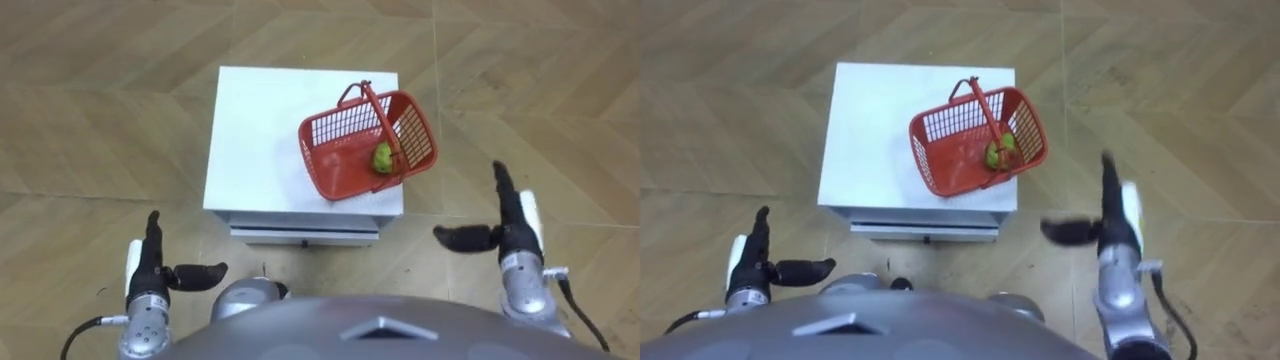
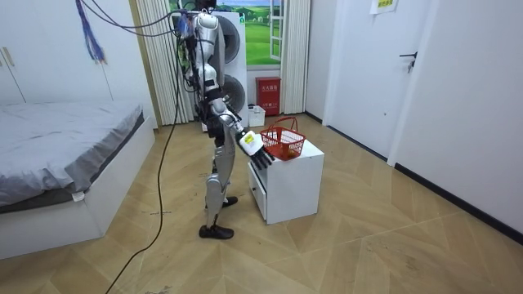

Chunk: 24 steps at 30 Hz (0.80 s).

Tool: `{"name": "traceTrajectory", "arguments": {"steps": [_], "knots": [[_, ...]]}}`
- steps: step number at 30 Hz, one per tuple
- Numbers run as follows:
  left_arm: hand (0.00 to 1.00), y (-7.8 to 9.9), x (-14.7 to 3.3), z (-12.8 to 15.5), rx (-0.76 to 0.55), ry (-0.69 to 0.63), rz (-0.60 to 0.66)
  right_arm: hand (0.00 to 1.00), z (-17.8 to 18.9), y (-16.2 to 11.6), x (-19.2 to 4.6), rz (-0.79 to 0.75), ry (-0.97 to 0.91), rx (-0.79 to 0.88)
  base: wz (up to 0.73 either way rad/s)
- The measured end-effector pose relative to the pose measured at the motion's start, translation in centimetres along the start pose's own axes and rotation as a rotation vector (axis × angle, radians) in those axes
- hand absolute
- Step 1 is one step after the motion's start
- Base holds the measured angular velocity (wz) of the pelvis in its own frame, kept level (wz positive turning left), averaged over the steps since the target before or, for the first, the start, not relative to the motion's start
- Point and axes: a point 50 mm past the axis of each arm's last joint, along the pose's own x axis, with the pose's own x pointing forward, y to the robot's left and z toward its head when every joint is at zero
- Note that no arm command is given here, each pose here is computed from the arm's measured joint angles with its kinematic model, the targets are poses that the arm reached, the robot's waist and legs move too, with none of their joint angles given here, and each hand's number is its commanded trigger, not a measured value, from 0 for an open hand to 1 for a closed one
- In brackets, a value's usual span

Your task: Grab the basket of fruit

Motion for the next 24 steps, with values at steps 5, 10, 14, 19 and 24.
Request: {"name": "traceTrajectory", "arguments": {"steps": [5,10,14,19,24], "knots": [[0.00,-0.1,0.1,-0.5,0.046,0.044,-0.009,0.00,-4.8,0.6,-1.6,0.092,0.285,0.025,0.04],[0.00,0.0,0.3,-0.2,0.058,0.052,-0.005,0.00,-6.1,1.1,-2.2,0.185,0.389,-0.065,0.00],[0.00,-0.1,0.9,0.6,0.058,0.042,-0.006,0.00,-5.1,1.2,-1.5,0.214,0.391,-0.135,-0.01],[0.00,-0.5,1.2,1.0,0.055,0.052,-0.010,0.00,-4.9,1.3,-1.3,0.247,0.412,-0.187,0.00],[0.00,-1.2,0.9,0.5,0.046,0.088,-0.025,0.00,-5.2,1.5,-1.5,0.289,0.450,-0.209,0.00]]}}
